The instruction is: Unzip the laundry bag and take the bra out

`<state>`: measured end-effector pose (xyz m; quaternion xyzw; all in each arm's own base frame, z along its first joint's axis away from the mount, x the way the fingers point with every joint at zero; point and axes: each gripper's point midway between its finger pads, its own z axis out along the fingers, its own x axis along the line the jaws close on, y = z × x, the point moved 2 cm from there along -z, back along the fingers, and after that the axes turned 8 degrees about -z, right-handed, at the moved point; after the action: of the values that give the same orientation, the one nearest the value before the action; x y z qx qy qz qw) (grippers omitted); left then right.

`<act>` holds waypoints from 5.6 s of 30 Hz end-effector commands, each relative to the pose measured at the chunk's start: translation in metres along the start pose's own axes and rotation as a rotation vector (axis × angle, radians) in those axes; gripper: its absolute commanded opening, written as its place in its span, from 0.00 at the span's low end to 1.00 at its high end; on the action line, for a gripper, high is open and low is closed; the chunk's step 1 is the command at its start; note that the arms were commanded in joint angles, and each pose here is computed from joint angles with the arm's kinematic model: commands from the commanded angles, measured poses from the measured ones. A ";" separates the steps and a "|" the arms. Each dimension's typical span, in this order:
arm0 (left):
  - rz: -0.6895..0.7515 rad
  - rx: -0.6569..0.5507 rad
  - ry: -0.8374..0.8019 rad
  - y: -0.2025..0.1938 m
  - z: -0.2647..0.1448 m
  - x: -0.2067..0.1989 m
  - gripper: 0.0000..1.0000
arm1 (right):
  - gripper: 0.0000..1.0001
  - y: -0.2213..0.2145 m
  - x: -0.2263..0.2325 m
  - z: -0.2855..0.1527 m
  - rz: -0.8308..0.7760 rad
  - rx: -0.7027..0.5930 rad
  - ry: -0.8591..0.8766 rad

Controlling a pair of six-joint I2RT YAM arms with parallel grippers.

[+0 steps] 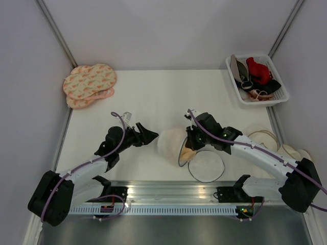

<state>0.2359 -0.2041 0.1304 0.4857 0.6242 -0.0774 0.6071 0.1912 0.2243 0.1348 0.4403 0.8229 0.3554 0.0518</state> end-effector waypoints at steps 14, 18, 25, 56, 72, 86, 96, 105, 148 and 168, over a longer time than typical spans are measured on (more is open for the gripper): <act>0.194 0.148 -0.267 -0.026 0.013 -0.018 0.51 | 0.01 0.024 0.010 0.000 -0.015 -0.068 0.049; 0.229 0.109 -0.354 -0.024 0.002 -0.036 0.66 | 0.00 0.022 0.009 0.005 -0.011 -0.054 0.048; 0.304 0.135 -0.320 -0.031 0.006 -0.031 0.71 | 0.00 0.025 0.010 0.009 -0.013 -0.061 0.065; 0.324 0.221 0.006 -0.062 0.071 0.029 0.39 | 0.00 0.039 0.018 -0.015 -0.024 -0.133 0.099; 0.352 0.365 0.233 -0.110 0.099 0.065 0.10 | 0.01 0.072 0.025 -0.051 -0.020 -0.280 0.107; 0.340 0.403 0.242 -0.128 0.101 0.070 0.02 | 0.00 0.158 -0.007 -0.165 0.094 -0.769 -0.153; 0.327 0.407 0.191 -0.120 0.098 0.044 0.02 | 0.00 0.220 -0.145 -0.187 0.341 -0.815 -0.742; 0.339 0.390 0.147 -0.109 0.093 0.022 0.02 | 0.01 0.234 -0.325 -0.259 0.683 -0.969 -1.106; 0.341 0.378 0.145 -0.107 0.100 0.020 0.02 | 0.00 0.102 -0.470 -0.100 1.116 -0.451 -1.023; 0.287 0.206 0.207 -0.073 0.088 0.006 0.02 | 0.98 0.166 -0.333 -0.188 0.734 -0.618 -0.851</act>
<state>0.2378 -0.3081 0.0492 0.6721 0.5703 -0.0332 0.4712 0.4614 -0.0880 0.2941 0.7678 0.3690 0.3858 0.3542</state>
